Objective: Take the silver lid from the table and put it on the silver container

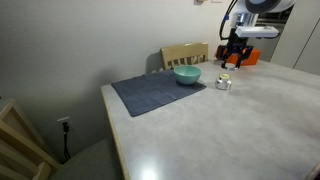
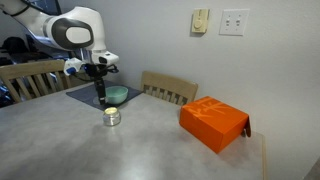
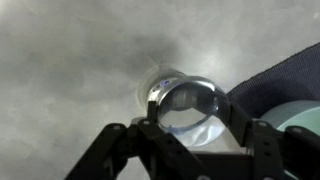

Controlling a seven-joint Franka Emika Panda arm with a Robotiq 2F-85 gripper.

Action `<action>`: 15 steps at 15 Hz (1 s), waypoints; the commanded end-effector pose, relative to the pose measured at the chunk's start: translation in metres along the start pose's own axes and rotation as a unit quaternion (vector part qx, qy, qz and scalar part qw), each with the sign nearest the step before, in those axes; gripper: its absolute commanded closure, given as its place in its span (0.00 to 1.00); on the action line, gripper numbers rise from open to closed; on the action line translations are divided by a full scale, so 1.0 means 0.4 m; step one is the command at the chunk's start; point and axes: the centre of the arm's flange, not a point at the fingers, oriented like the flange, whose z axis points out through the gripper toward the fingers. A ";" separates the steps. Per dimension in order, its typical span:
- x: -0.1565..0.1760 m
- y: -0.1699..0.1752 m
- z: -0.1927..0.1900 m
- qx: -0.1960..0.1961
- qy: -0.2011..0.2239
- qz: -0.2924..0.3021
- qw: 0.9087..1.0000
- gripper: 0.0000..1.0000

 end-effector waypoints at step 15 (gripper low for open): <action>0.155 -0.013 0.103 0.010 -0.011 0.023 1.000 0.56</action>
